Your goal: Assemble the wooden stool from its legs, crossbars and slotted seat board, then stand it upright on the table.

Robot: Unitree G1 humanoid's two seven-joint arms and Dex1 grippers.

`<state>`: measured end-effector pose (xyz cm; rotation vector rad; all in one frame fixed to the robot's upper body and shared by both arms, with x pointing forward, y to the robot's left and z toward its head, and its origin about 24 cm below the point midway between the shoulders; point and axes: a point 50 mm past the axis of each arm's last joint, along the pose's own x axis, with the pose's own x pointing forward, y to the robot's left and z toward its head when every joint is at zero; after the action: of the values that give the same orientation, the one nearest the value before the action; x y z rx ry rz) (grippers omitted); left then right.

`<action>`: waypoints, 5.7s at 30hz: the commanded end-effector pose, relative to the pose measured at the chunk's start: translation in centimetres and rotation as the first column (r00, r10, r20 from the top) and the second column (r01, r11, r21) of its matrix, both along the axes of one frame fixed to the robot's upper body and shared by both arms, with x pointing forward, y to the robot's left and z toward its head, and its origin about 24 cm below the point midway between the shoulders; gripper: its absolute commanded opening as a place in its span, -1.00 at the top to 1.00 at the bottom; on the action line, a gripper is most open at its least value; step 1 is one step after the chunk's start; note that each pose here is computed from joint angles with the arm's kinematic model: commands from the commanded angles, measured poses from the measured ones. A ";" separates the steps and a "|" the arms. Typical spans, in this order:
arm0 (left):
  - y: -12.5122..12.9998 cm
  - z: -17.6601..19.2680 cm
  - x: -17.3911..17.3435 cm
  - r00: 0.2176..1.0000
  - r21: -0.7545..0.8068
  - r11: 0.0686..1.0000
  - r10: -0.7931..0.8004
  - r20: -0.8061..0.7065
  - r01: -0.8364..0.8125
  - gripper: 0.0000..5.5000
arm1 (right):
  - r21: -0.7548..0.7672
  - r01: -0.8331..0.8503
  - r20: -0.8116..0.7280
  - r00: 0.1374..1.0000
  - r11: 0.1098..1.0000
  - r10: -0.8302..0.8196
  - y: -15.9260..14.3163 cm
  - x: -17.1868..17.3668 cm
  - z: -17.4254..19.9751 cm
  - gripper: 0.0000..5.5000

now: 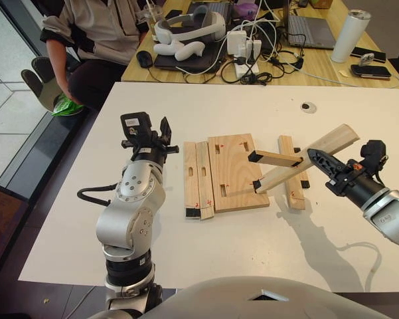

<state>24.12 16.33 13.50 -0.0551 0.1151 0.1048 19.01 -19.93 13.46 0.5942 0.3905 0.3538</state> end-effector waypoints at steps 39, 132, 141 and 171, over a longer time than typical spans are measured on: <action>-2.5 0.7 2.0 0.994 -0.004 0.999 -0.035 0.104 0.035 0.28 | -0.432 -0.235 0.112 0.944 0.871 0.310 3.6 5.0 -2.9 0.63; -3.6 -0.3 0.1 0.999 -0.044 0.999 -0.006 0.052 0.009 0.28 | -0.389 -0.231 0.289 0.889 0.892 0.356 3.8 8.8 0.7 0.63; -3.5 -0.4 0.0 0.999 -0.045 0.999 0.000 0.045 0.002 0.28 | -0.397 -0.262 0.241 0.895 0.880 0.376 3.9 8.6 -0.5 0.63; -3.6 -0.6 -0.2 0.999 -0.094 0.996 0.003 0.036 0.000 0.28 | -0.162 -0.129 0.696 0.688 0.978 0.206 1.9 10.9 13.2 0.01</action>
<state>23.95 13.16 13.01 -0.0825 0.0663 0.0916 30.01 -18.13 23.30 0.2436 -0.2085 0.6295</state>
